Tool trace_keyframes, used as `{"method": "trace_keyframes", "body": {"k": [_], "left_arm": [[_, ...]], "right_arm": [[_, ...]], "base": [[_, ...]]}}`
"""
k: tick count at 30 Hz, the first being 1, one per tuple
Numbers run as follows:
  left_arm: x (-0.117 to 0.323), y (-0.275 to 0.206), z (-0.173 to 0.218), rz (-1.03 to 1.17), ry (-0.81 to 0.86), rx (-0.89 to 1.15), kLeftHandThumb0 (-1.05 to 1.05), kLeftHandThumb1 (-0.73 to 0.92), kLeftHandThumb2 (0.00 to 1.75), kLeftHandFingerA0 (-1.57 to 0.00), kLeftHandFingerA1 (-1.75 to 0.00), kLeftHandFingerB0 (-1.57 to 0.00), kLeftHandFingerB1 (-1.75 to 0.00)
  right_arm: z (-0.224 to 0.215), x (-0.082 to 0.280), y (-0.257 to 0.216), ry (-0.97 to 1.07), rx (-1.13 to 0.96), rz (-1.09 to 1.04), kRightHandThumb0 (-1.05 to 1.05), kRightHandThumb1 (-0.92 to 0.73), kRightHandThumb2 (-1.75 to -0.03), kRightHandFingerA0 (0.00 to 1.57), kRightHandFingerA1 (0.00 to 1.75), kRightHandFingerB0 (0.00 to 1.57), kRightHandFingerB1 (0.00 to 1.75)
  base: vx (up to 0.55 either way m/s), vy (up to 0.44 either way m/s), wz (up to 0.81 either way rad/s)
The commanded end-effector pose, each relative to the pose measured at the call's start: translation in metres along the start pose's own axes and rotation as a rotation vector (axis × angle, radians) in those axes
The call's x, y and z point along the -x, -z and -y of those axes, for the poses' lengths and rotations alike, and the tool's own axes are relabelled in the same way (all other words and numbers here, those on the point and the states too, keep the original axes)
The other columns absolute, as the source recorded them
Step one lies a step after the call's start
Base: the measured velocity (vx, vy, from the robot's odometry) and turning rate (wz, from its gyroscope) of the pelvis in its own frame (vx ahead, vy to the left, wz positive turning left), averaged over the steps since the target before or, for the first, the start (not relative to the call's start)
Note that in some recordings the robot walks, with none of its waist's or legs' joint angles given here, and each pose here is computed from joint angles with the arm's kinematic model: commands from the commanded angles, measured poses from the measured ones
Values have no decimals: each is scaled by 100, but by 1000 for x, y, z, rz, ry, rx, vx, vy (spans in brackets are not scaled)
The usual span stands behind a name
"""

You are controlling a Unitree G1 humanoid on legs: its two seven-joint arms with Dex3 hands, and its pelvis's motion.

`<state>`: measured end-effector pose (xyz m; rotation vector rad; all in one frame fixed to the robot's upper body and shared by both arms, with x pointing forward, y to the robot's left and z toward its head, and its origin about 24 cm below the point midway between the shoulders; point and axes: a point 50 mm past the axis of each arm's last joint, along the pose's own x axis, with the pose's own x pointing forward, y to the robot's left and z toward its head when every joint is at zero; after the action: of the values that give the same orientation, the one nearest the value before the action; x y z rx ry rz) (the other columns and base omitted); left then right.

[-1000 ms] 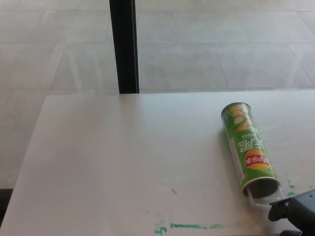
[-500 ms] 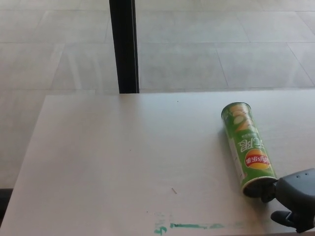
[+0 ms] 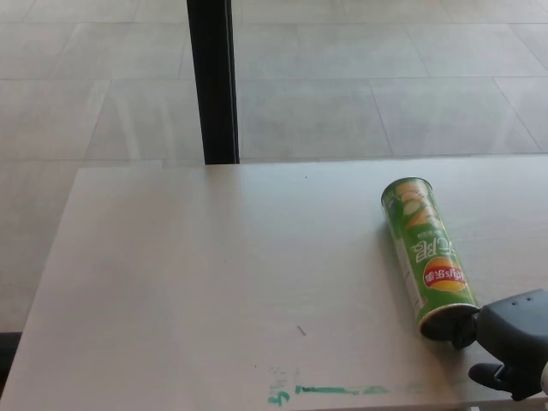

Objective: Use the right hand as a fist to push the chips tray inside its container kept in the middle of the desk

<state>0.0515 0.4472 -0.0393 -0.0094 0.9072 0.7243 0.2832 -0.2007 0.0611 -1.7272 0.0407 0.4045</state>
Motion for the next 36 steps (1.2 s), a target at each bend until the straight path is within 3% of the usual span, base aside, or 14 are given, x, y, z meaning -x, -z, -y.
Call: {"method": "trace_keyframes", "body": {"k": [1,2,3,11,12,13,14,19,21,24,25,26,27,36], "left_arm": [[2,-4,-6,9,-20,-12,-34,29,168,-44,-105,-23,-83],[2,-4,-7,12,-22,-1,-20,58,133,-52,-87,-32,-75],[2,-4,-7,14,-19,-4,-33,26,169,-42,-104,-23,-83],[2,-3,-6,10,-23,-7,-47,35,146,-44,-93,-25,-79],[2,-3,-7,15,-19,-9,-21,58,133,-50,-87,-31,-75],[2,-4,-7,16,-13,-9,-20,58,133,-51,-87,-31,-75],[2,-3,-7,15,-12,-9,-35,25,169,-41,-103,-23,-84],[3,-3,-8,15,-14,-1,-31,25,172,-40,-105,-23,-85],[3,-3,-9,14,-11,15,-17,60,134,-48,-86,-32,-75],[4,-2,-9,22,-8,17,-16,59,134,-52,-88,-34,-77],[4,-2,-9,19,-12,11,-31,25,168,-36,-121,-23,-96],[3,-1,-9,14,-16,10,-30,27,172,-41,-107,-22,-86],[3,-1,-8,14,-16,12,-17,58,133,-52,-88,-35,-77],[4,-1,-9,20,-2,-8,-21,61,136,-44,-84,-26,-73]], "right_arm": [[-4,6,6,-28,-5,-33,-61,-74,-63,86,119,51,41],[-4,9,5,-37,-7,-30,-61,-75,-63,86,113,51,40],[-4,12,5,-36,-7,-24,-61,-75,-63,86,111,52,40],[9,44,5,-102,-170,74,-58,-75,-63,89,67,51,40],[13,50,6,-95,-193,89,-59,-63,-101,84,78,44,56],[17,56,7,-88,-218,102,-59,-63,-102,84,78,45,57],[19,59,7,-76,-236,114,-59,-74,-64,90,67,56,40],[41,80,13,6,-317,173,-56,-74,-63,86,59,54,39],[53,87,16,65,-318,191,-57,-73,-63,87,60,56,40],[67,94,20,116,-312,184,-57,-73,-63,87,61,55,40],[70,96,22,129,-313,186,-56,-73,-63,89,61,55,40],[75,98,24,145,-313,187,-56,-74,-63,87,59,54,40],[81,101,29,159,-316,169,-55,-74,-62,89,61,54,41],[96,121,86,359,-414,-65,-55,-72,-62,95,68,58,43]], "base": [[0,0,0],[0,0,0],[0,0,0],[0,0,0],[0,0,0],[0,0,0],[0,0,0],[0,0,0],[0,0,0],[0,0,0],[0,0,0],[0,0,0],[0,0,0],[0,0,0]]}}
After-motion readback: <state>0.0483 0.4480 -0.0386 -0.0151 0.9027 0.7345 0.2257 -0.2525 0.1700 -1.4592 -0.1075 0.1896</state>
